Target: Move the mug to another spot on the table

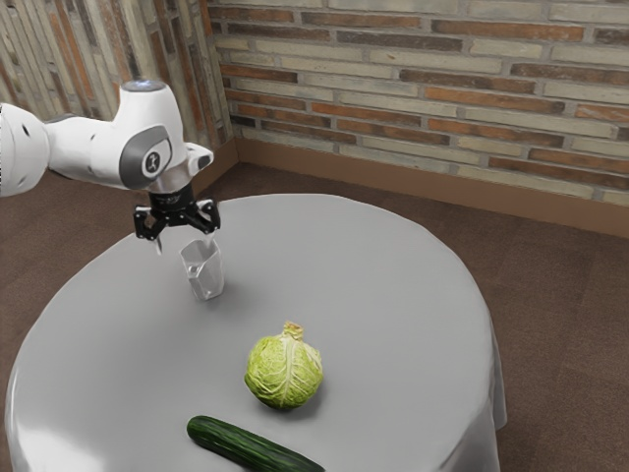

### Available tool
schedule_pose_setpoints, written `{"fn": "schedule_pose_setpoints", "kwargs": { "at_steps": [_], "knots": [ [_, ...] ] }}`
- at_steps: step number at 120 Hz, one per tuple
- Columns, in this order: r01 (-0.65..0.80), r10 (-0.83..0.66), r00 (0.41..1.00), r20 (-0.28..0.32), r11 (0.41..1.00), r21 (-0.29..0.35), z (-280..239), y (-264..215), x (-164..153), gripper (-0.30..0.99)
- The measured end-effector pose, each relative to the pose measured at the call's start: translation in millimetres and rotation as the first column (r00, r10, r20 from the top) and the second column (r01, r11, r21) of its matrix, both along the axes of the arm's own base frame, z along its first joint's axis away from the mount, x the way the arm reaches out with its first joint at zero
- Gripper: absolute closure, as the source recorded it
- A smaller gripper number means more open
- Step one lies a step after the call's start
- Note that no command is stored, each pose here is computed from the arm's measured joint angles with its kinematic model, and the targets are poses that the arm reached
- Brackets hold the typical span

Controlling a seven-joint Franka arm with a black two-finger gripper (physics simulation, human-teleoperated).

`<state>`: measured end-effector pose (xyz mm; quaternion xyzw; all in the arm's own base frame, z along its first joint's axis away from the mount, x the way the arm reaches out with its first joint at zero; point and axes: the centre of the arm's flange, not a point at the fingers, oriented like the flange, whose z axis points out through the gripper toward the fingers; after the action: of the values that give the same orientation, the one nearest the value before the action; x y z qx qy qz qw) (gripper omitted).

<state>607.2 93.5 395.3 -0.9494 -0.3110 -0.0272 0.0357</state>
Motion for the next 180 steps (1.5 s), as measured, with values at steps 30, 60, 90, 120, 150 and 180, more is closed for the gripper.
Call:
{"fn": "schedule_pose_setpoints", "kwargs": {
  "at_steps": [30,60,90,120,150,180],
  "knots": [
    [-0.067,0.066,0.997,0.049,0.998,0.009,-36.2,2.7,-0.5,0.02],
    [-0.071,0.07,0.997,0.031,0.997,0.018,-68.7,-2.9,0.8,0.02],
    [-0.079,0.078,0.997,0.029,0.997,0.027,-92.1,1.2,0.8,0.04],
    [-0.064,0.062,0.996,0.059,0.997,0.035,-96.8,0.1,5.3,0.12],
    [-0.047,0.044,0.997,0.069,0.998,0.041,-97.9,-2.7,7.1,0.38],
    [-0.044,0.041,0.996,0.073,0.998,0.048,-96.1,-1.6,7.4,0.58]
  ]
}}
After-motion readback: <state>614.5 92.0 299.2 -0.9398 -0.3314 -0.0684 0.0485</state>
